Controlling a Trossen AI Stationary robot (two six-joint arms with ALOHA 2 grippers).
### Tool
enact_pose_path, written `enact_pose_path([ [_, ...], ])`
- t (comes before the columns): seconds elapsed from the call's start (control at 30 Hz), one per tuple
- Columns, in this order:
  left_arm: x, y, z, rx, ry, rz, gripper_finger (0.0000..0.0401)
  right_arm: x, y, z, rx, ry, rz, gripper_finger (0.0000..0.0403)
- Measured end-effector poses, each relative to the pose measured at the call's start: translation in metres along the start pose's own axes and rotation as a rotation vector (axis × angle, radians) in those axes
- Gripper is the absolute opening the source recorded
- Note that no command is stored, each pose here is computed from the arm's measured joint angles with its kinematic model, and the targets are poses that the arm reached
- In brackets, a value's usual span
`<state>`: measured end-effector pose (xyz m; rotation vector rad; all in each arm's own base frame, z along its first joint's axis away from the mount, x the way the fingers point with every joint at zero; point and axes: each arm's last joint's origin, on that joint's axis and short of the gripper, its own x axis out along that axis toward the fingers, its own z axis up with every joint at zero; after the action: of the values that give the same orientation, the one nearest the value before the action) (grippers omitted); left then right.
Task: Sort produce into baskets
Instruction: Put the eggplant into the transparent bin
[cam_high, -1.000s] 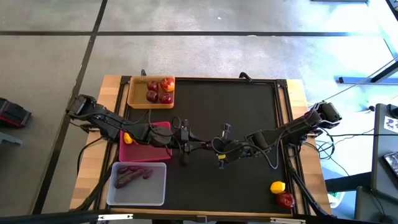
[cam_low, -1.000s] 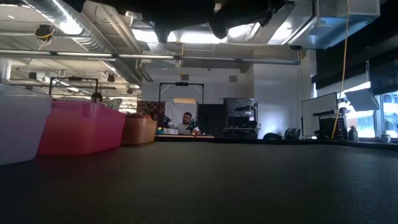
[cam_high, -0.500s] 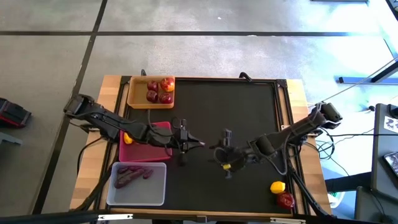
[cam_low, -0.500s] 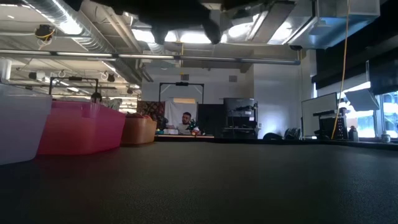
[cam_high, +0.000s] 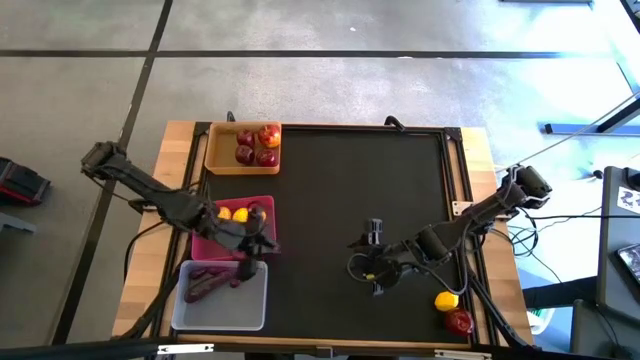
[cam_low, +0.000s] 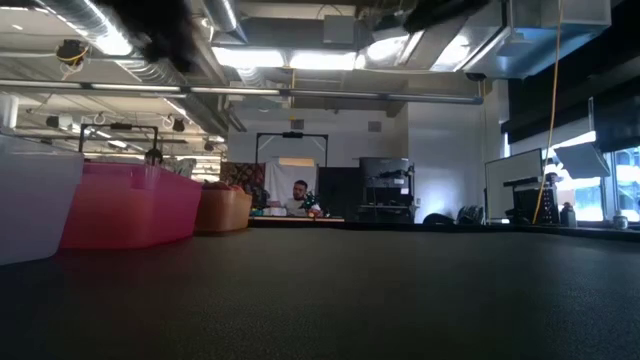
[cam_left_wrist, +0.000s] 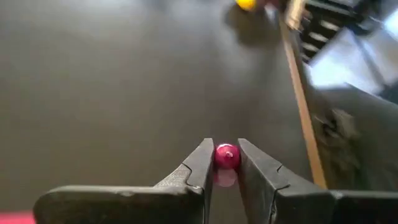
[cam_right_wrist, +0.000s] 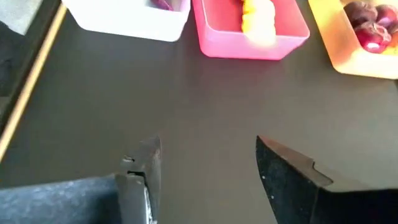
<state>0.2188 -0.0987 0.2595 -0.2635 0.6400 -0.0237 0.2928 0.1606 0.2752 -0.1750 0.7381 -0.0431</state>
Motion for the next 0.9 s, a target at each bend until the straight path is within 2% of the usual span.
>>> enact_pose_path([
  [0.13, -0.015, -0.013, -0.017, -0.104, 0.130, -0.082, 0.0057, 0.007, -0.004, -0.008, 0.011, 0.027, -0.009, 0.0198],
  [0.27, -0.020, -0.027, -0.035, -0.202, 0.232, -0.088, 0.0057, 0.013, -0.008, -0.015, 0.028, 0.051, -0.025, 0.0198],
  [0.43, -0.017, -0.044, -0.058, -0.266, 0.345, -0.055, 0.0058, 0.017, -0.013, -0.018, 0.029, 0.073, -0.042, 0.0198],
  [0.53, -0.010, -0.052, -0.073, -0.261, 0.402, -0.017, 0.0058, 0.018, -0.014, -0.018, 0.031, 0.072, -0.045, 0.0198],
  [0.63, 0.002, -0.056, -0.087, -0.200, 0.432, 0.043, 0.0058, 0.018, -0.015, -0.018, 0.032, 0.072, -0.046, 0.0198],
  [0.9, 0.031, -0.057, -0.111, -0.141, 0.520, 0.161, 0.0058, 0.021, -0.022, -0.016, 0.033, 0.080, -0.038, 0.0198],
])
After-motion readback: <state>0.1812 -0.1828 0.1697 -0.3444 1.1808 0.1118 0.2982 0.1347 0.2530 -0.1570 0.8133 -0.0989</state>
